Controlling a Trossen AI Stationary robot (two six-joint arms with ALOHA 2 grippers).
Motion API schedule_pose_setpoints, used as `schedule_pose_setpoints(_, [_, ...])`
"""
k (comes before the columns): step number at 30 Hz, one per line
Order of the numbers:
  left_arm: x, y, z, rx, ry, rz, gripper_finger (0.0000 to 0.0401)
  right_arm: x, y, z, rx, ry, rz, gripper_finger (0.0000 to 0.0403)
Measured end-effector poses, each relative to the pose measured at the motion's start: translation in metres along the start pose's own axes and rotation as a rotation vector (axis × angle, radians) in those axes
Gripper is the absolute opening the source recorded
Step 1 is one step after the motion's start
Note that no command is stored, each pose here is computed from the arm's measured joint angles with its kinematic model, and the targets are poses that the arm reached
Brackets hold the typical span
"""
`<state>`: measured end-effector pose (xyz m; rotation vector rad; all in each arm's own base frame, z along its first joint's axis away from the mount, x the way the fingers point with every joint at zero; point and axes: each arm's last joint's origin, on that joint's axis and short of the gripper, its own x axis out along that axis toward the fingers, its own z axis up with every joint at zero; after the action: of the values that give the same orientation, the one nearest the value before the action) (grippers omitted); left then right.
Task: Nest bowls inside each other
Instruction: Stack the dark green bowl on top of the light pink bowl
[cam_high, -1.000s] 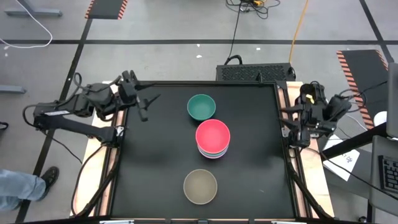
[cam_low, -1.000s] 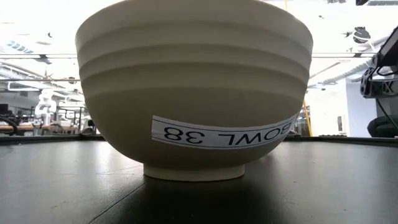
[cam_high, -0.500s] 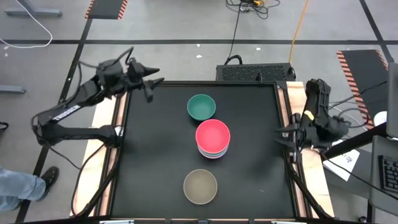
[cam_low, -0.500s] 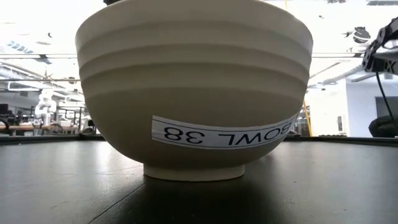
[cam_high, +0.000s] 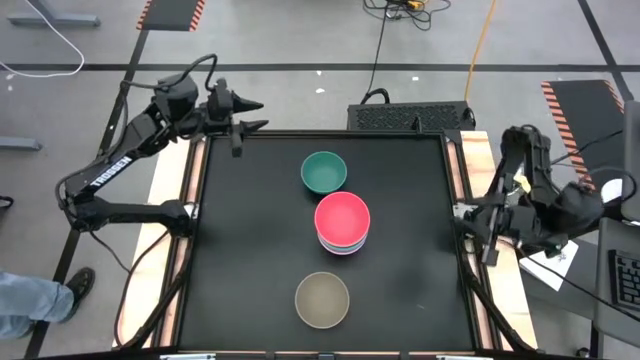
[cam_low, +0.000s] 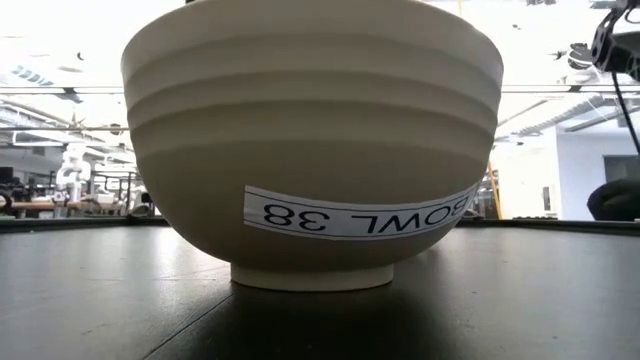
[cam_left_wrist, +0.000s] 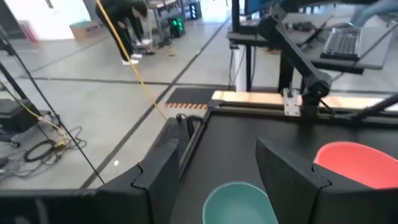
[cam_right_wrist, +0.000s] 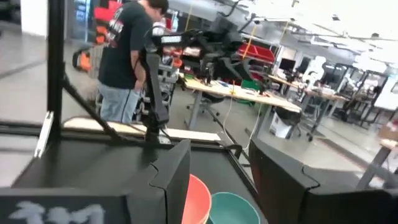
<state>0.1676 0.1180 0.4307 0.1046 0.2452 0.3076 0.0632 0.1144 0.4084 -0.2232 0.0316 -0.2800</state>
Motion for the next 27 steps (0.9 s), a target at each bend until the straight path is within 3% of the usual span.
schedule_pose_setpoints(6, [0.002,-0.002,-0.006,0.024,0.046,-0.056,0.0214,0.001,-0.032,-0.028,0.068,0.002,-0.012,0.0155])
schedule_pose_setpoints(13, [0.0,-0.006,-0.005,0.023,0.025,-0.09,0.0214,0.002,-0.069,-0.073,0.053,0.008,-0.041,0.0155])
schedule_pose_setpoints(18, [-0.002,-0.009,-0.004,0.004,0.019,-0.102,0.0214,0.004,-0.093,-0.084,0.045,0.037,-0.179,0.0155])
schedule_pose_setpoints(27, [0.0,-0.017,-0.004,-0.01,0.028,-0.143,0.0214,0.005,-0.106,-0.094,-0.04,0.116,-0.463,0.0155])
